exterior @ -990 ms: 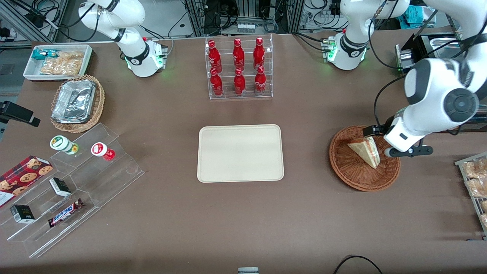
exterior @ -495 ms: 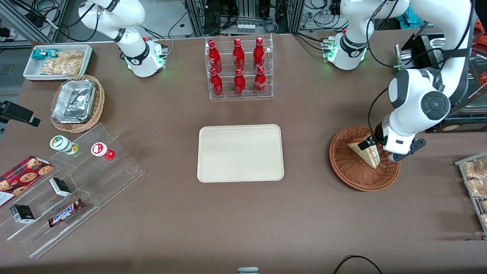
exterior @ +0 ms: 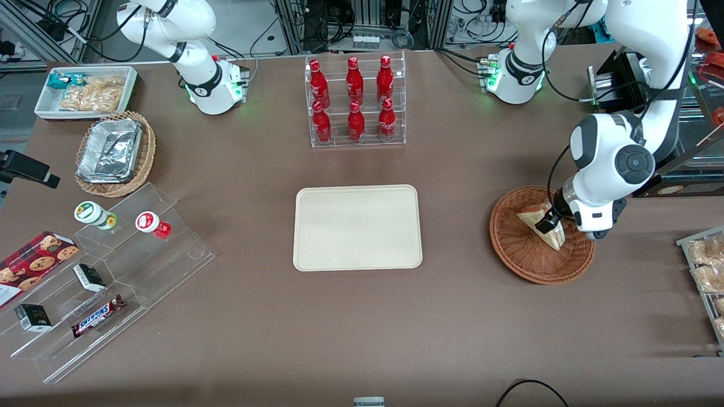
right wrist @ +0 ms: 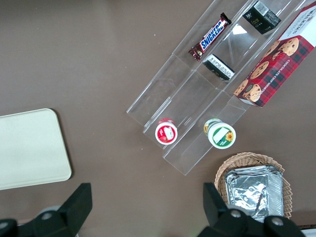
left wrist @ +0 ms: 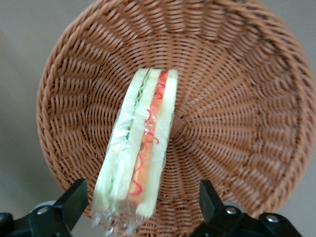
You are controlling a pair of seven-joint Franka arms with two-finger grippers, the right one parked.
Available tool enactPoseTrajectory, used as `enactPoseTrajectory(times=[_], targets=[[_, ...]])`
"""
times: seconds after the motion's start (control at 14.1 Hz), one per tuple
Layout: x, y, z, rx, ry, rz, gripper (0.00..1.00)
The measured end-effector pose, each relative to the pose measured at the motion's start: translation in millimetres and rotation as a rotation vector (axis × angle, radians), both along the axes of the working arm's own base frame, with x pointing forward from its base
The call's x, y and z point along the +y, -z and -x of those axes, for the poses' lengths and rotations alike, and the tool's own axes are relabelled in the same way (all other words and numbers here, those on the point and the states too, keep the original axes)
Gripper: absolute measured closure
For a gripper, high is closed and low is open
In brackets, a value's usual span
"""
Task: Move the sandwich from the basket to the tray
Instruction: 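Lower the left gripper and close it on the sandwich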
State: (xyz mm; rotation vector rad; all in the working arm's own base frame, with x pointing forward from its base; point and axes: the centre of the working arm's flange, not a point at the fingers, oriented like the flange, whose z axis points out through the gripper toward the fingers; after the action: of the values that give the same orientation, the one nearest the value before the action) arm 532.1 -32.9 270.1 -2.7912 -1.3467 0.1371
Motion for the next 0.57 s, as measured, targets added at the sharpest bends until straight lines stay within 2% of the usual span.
enactPoseTrajectory(times=[0.21,0.35,0.42,0.57], targets=[[0,33,0,0.018,-0.056,-0.006,0.04],[0,43,1,0.033,-0.058,-0.008,0.23],[-1,42,1,0.037,-0.057,-0.008,0.37],[-3,29,-4,0.063,-0.046,-0.01,0.55]])
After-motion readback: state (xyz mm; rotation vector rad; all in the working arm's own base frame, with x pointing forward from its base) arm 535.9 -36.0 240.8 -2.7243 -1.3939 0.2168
